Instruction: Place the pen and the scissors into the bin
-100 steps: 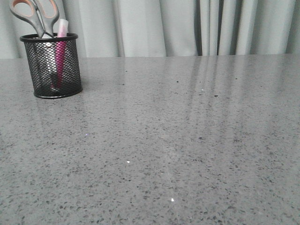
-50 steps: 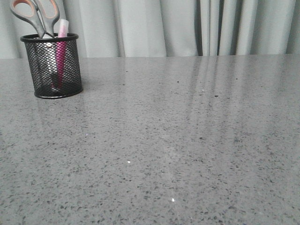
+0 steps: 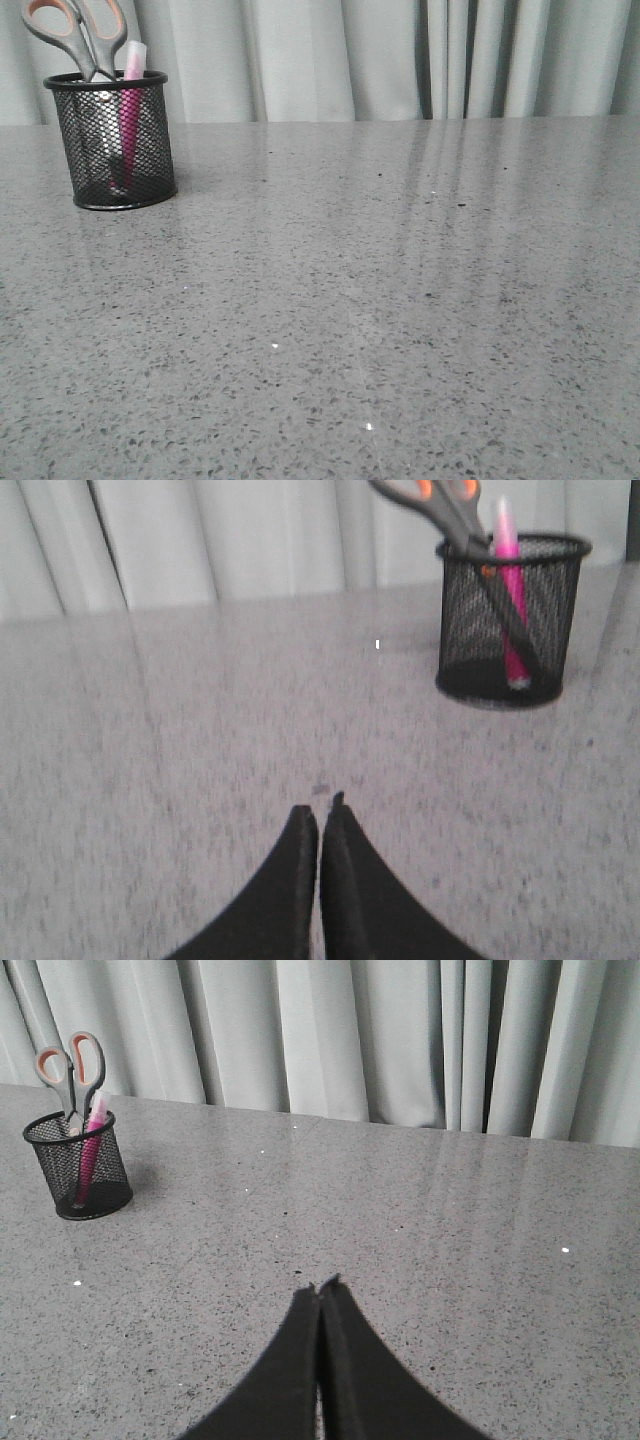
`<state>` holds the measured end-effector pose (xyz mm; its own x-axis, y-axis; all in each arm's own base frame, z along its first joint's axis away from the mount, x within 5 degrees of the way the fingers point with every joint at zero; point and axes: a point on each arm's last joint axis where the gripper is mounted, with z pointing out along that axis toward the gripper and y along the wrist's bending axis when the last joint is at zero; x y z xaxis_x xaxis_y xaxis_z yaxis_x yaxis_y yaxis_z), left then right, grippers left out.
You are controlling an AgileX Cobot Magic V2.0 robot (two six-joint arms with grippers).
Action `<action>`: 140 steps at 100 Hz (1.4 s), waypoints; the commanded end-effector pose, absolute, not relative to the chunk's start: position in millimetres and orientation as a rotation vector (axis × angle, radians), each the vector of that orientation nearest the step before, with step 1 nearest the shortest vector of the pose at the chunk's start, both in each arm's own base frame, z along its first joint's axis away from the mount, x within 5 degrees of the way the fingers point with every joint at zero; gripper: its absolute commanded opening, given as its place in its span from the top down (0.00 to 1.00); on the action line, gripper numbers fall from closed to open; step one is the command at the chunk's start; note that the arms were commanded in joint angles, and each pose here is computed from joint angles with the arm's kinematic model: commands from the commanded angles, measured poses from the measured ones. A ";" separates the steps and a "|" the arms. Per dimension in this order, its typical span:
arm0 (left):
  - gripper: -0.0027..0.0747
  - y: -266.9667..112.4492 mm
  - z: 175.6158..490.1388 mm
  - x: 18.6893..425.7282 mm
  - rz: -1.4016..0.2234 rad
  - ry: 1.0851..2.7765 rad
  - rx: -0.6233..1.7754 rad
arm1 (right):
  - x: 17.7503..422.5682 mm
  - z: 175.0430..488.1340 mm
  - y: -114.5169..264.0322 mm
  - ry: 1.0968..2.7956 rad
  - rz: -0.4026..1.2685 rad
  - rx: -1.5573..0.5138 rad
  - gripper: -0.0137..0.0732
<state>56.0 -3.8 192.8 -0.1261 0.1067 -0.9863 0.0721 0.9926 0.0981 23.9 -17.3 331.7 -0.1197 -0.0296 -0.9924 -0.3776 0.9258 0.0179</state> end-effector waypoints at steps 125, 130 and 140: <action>0.99 -2.8 174.6 53.7 -0.011 1.769 0.053 | 38.2 326.7 -13.6 1.506 0.052 -0.424 0.92; 0.99 -2.8 174.6 53.7 -0.011 1.769 0.053 | 41.2 320.7 -7.3 1.457 0.038 -0.465 0.92; 0.99 -2.8 174.6 53.7 -0.011 1.769 0.053 | 46.7 295.5 3.8 1.550 0.131 -0.440 0.92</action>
